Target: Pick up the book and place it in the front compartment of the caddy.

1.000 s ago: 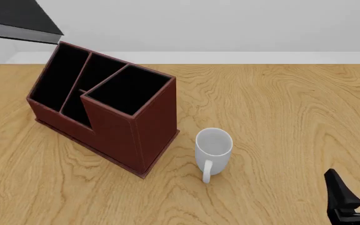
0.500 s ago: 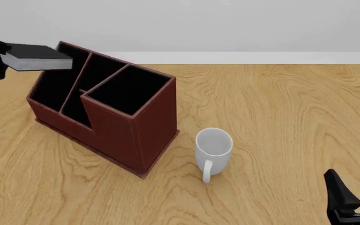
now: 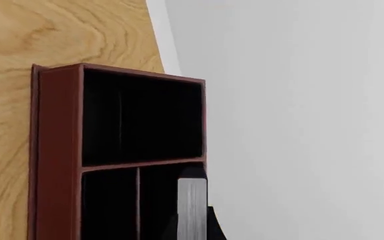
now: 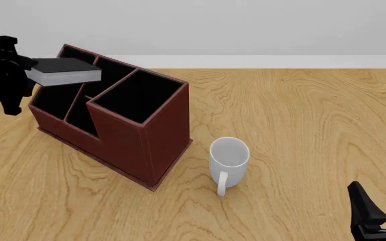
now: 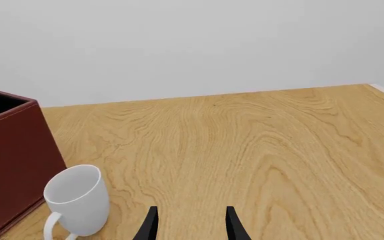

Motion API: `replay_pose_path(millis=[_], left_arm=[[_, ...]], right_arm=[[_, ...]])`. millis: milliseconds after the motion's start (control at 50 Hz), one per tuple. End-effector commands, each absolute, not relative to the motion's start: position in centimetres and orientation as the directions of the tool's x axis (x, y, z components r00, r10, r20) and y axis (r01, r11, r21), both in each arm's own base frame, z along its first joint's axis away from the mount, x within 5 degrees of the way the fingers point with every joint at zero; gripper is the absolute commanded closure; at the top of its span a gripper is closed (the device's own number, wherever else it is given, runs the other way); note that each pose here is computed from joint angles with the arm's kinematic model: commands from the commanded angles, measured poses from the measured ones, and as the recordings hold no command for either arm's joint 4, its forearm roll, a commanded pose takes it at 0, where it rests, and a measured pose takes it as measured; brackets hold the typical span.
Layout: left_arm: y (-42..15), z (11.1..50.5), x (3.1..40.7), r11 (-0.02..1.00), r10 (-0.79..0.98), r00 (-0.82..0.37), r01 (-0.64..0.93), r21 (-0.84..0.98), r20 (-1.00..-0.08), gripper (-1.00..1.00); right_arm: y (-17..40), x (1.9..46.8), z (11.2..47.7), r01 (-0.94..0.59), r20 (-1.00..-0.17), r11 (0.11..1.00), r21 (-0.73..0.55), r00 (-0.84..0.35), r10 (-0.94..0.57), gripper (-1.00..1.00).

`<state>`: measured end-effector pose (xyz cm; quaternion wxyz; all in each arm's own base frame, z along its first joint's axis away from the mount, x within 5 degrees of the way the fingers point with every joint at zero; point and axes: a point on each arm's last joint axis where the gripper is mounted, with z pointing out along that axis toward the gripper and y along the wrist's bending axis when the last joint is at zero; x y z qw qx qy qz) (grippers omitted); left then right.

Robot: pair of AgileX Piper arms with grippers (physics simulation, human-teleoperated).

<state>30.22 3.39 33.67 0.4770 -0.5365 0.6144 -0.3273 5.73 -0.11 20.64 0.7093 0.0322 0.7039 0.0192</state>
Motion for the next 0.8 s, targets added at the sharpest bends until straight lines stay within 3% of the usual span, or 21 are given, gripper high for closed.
replay_pose_path(millis=[20,520,800], left_arm=[[2.9,34.8,30.2,0.171,-0.981,0.035,-0.307,-0.936,-0.191,1.00],[2.5,34.8,29.4,0.239,-0.968,0.001,-0.315,-0.918,-0.252,1.00],[3.3,33.9,30.8,0.298,-0.949,-0.013,-0.354,-0.887,-0.314,1.00]], right_arm=[[-0.1,5.7,20.6,0.019,-0.997,0.997,0.074,0.008,0.074,-1.00],[-0.1,5.7,20.6,0.020,-0.997,0.997,0.077,0.010,0.077,-1.00],[-0.1,5.7,20.7,0.019,-0.997,0.997,0.075,0.013,0.075,-1.00]])
